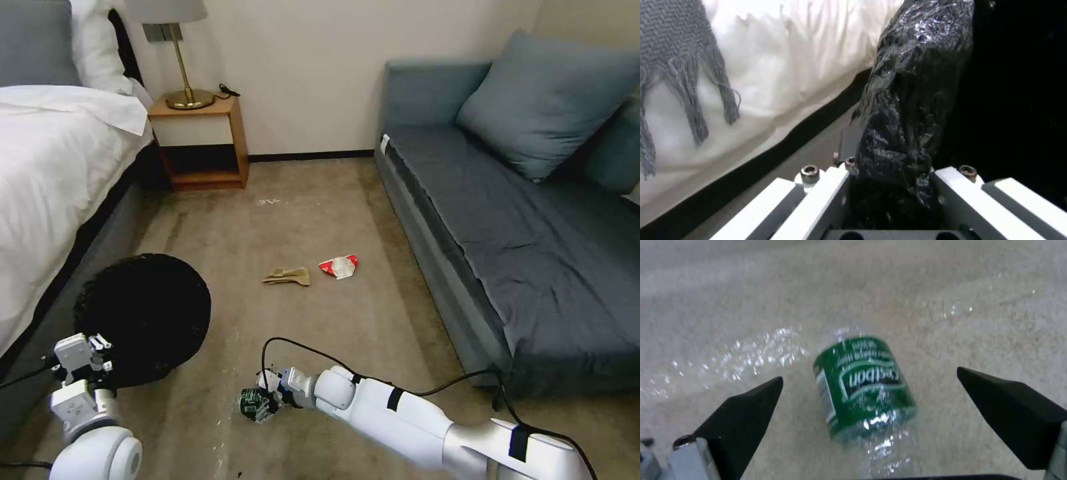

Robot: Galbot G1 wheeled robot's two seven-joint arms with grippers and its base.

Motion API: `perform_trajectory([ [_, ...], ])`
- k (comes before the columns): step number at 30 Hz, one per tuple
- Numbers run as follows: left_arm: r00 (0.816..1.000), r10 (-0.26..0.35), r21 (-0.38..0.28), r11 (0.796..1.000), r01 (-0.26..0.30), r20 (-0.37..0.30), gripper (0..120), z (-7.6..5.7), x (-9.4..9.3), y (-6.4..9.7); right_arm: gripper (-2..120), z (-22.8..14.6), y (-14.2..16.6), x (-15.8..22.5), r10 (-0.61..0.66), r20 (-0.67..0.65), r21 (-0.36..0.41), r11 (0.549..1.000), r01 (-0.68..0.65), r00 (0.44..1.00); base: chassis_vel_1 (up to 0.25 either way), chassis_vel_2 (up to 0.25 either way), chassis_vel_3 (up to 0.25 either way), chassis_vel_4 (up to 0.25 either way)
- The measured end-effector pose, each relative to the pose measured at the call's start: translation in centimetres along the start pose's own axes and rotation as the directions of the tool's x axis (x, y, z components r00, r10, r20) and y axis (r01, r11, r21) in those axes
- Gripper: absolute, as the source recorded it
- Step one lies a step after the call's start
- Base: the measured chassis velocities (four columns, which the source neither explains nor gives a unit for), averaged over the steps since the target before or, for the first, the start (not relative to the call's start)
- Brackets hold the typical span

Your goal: Pick up the trash bin, then pick up the garbage on the floor and place it into the trash bin.

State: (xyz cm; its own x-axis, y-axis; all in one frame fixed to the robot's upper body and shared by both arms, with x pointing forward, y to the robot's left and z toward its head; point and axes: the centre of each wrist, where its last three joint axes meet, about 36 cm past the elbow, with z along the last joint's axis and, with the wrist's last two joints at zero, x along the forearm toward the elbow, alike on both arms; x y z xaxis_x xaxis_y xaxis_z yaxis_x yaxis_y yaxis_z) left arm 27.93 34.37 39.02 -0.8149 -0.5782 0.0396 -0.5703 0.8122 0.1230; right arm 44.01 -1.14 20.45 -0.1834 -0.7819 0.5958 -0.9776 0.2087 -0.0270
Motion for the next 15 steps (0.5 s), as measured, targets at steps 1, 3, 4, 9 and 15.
perform_trajectory([
  [1,1.000,0.000,0.000,1.000,0.000,-0.002,4,0.0,0.1,0.0,100,0.3,0.0,-0.3,-0.001,-0.008,0.010,1.000,0.001,1.000,0.000,0.000,0.000,0.000],
  [3,1.000,0.000,0.002,1.000,0.000,-0.001,4,0.0,0.2,0.0,100,0.9,0.0,-0.6,0.000,-0.024,0.023,1.000,0.000,1.000,0.000,0.000,0.000,0.000],
  [4,1.000,0.000,0.003,1.000,0.000,-0.002,4,0.0,0.2,0.0,100,1.3,0.0,-0.8,0.002,-0.033,0.034,0.999,-0.001,0.999,0.000,0.000,0.000,0.000],
  [9,1.000,0.000,0.009,1.000,0.000,-0.008,4,0.0,0.3,0.1,96,2.3,-0.5,-1.7,0.008,-0.053,0.065,0.998,-0.004,0.999,0.000,0.000,0.000,0.000],
  [15,1.000,0.001,0.018,1.000,-0.001,-0.015,4,0.1,0.4,0.2,76,2.9,-1.1,-1.5,0.009,-0.061,0.071,0.997,-0.005,0.998,0.000,0.000,0.000,0.000],
])
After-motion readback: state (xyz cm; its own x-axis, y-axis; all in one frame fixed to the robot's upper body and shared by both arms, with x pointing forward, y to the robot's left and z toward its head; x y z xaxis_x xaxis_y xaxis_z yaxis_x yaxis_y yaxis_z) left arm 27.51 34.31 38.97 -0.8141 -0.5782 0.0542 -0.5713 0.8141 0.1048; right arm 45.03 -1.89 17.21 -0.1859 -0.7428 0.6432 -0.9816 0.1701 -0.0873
